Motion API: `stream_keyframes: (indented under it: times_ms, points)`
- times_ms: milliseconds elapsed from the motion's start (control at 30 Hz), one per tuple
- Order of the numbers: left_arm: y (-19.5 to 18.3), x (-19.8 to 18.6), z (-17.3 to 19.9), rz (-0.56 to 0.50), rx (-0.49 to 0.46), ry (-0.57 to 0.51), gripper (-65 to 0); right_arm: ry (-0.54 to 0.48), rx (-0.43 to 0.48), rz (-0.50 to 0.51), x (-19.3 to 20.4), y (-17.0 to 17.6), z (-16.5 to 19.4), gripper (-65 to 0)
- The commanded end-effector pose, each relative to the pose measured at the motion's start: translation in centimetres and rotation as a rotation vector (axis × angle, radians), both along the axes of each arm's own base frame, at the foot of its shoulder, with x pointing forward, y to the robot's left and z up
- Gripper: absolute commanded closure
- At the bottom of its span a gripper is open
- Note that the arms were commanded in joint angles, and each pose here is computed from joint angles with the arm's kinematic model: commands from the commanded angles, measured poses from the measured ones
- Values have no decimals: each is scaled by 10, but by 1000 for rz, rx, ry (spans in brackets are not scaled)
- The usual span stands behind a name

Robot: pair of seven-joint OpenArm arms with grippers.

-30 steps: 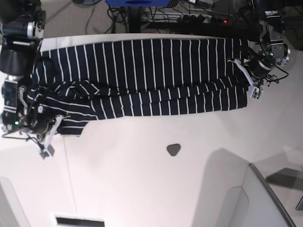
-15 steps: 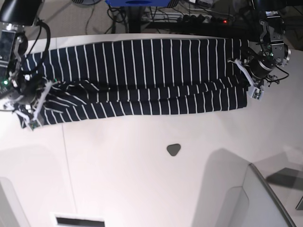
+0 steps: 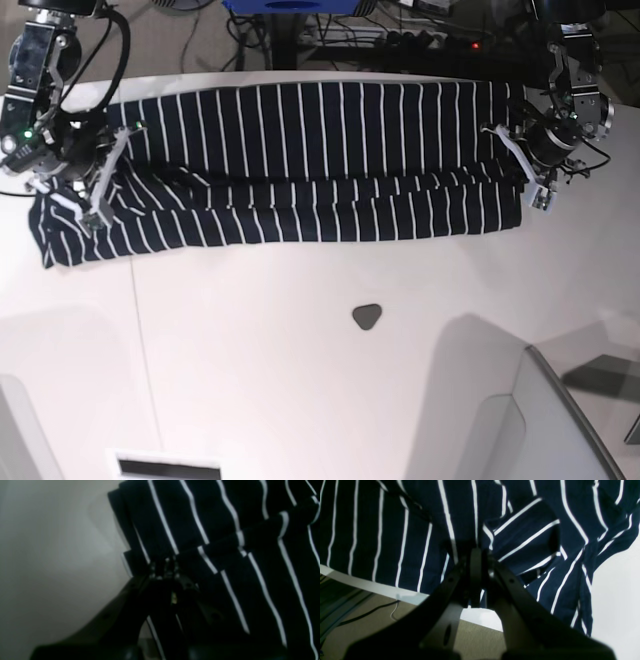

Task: Layout the t-shirt on the table in an organized manner, then fold the t-shirt properly
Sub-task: 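Regrasp the bunched shirt end with the right gripper and tuck it flat, then release the shirt end with the left gripper and reposition it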

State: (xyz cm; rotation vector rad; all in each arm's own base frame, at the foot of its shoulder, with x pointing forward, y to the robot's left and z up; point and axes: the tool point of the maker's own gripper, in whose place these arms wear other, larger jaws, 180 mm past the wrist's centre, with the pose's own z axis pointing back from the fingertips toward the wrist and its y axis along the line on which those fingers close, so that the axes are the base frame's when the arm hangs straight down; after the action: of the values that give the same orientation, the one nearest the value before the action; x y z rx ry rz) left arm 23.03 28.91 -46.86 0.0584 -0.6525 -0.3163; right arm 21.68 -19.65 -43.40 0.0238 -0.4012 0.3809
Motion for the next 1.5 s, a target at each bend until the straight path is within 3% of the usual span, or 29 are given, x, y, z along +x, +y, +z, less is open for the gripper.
stream_keyframes:
  times_ms: [0, 433, 533, 633, 733, 800, 1033, 1200, 1333, 1467]
  points:
    - [6, 10, 12, -6, 15, -43, 0, -32, -7, 1, 8, -3, 8, -2]
    - [1, 12, 24, -29, 28, -74, 0, 20, 71, -23, -3, 31, -2, -17]
    - [0, 12, 26, -33, 32, -79, 0, 20, 69, -27, -3, 29, -2, -120]
    - [1, 11, 24, -31, 32, -73, 0, 94, 36, -26, -18, 23, -7, -242]
    - [1, 11, 24, -31, 32, -73, 0, 132, 15, -29, -24, 19, -7, -288]
    - [2, 13, 25, -32, 34, -76, 0, 111, 9, -27, -22, 17, -3, -285]
    - [3, 15, 27, -31, 37, -81, 0, -102, -37, 2, -1, 5, 37, -285]
    - [6, 14, 30, -28, 44, -87, 0, -137, -59, -18, 9, -10, 45, -285]
    - [7, 14, 30, -26, 43, -87, -209, -180, -61, -43, 16, -19, 51, -285]
    - [7, 13, 30, -26, 43, -85, -359, -187, -62, -46, 19, -20, 53, -285]
